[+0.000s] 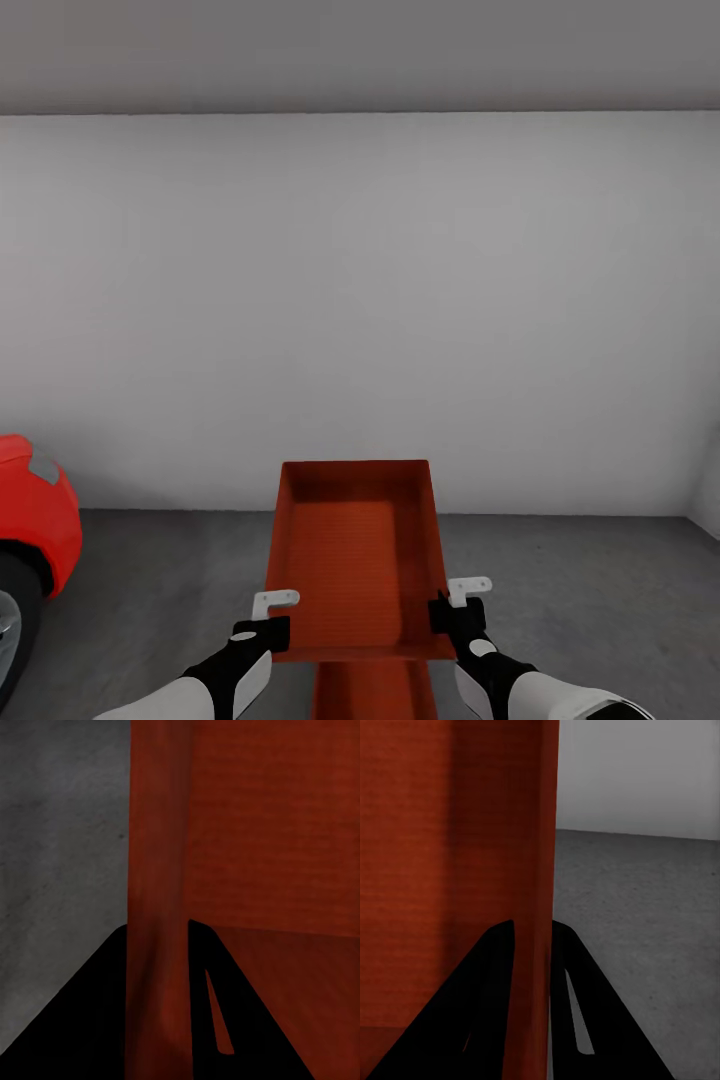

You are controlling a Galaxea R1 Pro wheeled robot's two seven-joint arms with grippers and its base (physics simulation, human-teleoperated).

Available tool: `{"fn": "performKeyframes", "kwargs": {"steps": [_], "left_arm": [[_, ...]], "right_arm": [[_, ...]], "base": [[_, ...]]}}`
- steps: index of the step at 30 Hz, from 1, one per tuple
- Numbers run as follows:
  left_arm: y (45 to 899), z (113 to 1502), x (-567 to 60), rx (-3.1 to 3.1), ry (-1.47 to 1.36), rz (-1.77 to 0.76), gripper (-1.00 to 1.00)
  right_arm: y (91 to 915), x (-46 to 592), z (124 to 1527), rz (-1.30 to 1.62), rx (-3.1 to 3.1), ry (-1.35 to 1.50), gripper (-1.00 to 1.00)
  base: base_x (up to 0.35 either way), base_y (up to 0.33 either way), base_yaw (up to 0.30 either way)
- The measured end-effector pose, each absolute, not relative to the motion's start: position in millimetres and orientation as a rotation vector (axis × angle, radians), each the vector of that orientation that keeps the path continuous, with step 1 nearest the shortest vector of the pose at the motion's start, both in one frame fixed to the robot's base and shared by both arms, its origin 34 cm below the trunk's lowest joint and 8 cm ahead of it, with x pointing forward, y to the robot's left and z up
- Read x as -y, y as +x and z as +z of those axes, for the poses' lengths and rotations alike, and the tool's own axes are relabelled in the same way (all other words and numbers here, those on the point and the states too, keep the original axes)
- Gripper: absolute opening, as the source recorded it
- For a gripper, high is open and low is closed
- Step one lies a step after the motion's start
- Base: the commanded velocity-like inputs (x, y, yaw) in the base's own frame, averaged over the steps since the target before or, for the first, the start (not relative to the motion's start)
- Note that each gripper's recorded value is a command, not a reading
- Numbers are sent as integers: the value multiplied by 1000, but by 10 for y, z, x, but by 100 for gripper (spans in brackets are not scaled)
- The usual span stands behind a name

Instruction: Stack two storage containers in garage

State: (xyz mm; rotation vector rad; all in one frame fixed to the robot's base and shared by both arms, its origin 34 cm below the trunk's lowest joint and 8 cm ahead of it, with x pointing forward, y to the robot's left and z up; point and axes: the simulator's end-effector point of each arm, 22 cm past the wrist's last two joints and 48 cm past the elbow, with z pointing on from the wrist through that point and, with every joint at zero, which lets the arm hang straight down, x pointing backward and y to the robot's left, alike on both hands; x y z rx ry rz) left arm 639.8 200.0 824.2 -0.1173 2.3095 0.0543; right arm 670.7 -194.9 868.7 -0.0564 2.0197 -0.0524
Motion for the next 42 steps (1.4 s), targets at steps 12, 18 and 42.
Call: {"fn": "performKeyframes", "kwargs": {"steps": [12,18,42], "left_arm": [[6403,8248,-2002,-2308,-114,56,-100],[6388,8222,-2000,-2315,-118,54,-100],[6321,8027,-1998,-2356,-117,58,-100]], "right_arm": [[6705,1948,8689,-52,-2018,-52,-100],[6702,1948,8667,-52,-2025,-58,-100],[6654,1950,8459,-52,-2066,-60,-100]], "base": [[0,0,0],[0,0,0],[0,0,0]]}}
